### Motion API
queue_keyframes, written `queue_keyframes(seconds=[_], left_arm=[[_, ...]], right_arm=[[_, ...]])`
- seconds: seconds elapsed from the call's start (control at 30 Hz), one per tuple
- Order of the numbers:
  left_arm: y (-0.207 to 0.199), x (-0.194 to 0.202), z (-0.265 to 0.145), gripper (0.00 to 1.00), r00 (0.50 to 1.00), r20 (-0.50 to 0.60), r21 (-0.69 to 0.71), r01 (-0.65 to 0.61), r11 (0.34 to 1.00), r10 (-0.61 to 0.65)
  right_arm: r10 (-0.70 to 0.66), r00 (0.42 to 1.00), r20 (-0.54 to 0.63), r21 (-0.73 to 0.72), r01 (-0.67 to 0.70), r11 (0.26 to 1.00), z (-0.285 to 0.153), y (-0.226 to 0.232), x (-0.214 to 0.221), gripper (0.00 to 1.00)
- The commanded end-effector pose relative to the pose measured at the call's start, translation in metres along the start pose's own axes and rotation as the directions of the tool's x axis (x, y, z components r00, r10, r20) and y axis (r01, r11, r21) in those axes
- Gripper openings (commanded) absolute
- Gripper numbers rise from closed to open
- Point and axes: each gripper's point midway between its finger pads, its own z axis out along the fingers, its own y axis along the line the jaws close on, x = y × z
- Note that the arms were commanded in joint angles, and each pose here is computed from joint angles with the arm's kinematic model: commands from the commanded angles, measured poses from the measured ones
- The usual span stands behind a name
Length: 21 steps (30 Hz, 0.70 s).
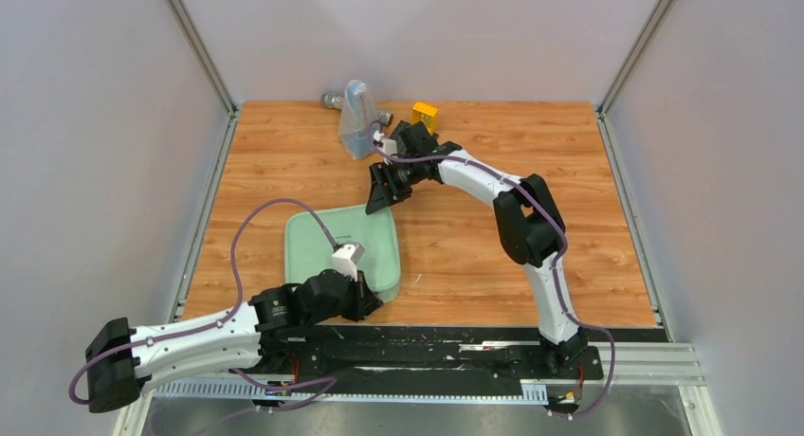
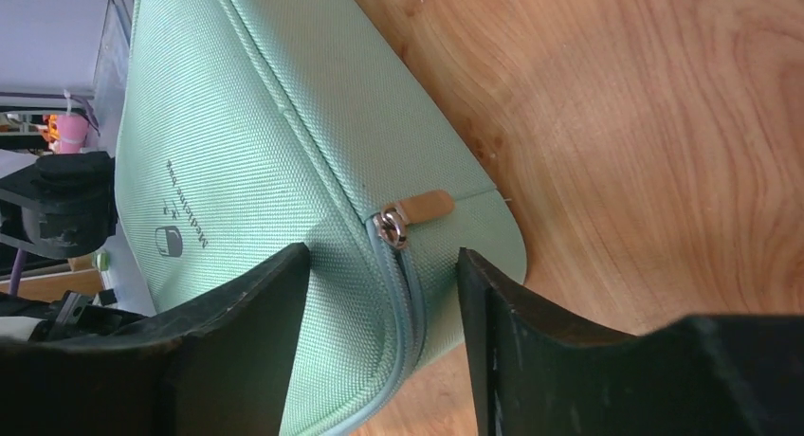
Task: Organize the medicine kit
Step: Zip the medicine box at the center of the board.
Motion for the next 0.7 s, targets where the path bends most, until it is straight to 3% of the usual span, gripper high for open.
queue_keyframes(seconds=[0.0, 0.17, 0.33, 0.57, 0.67], left_arm=[[-0.004, -0.019, 0.000, 0.00, 0.998, 0.068, -0.019, -0.014, 1.000, 0.015], [-0.011, -0.026, 0.002, 0.00, 0.996, 0.070, -0.017, -0.056, 0.998, 0.057], [-0.029, -0.037, 0.011, 0.00, 0.989, 0.073, 0.014, -0.126, 0.992, 0.125], [-0.051, -0.049, 0.037, 0.00, 0.975, 0.036, 0.056, -0.219, 0.974, 0.217], [-0.070, -0.067, 0.045, 0.00, 0.969, 0.069, 0.105, -0.245, 0.964, 0.239]], right_arm=[[-0.035, 0.997, -0.062, -0.101, 0.028, 0.994, -0.010, 0.025, 0.026, 0.51], [0.014, 0.997, -0.079, -0.014, -0.015, 1.000, -0.024, 0.016, 0.059, 0.24], [0.091, 0.996, -0.005, 0.127, -0.089, 0.988, -0.051, -0.004, 0.085, 0.17], [0.191, 0.959, 0.208, 0.293, -0.247, 0.923, -0.113, -0.024, 0.117, 0.15], [0.196, 0.935, 0.295, 0.360, -0.299, 0.884, -0.140, -0.026, 0.136, 0.14]])
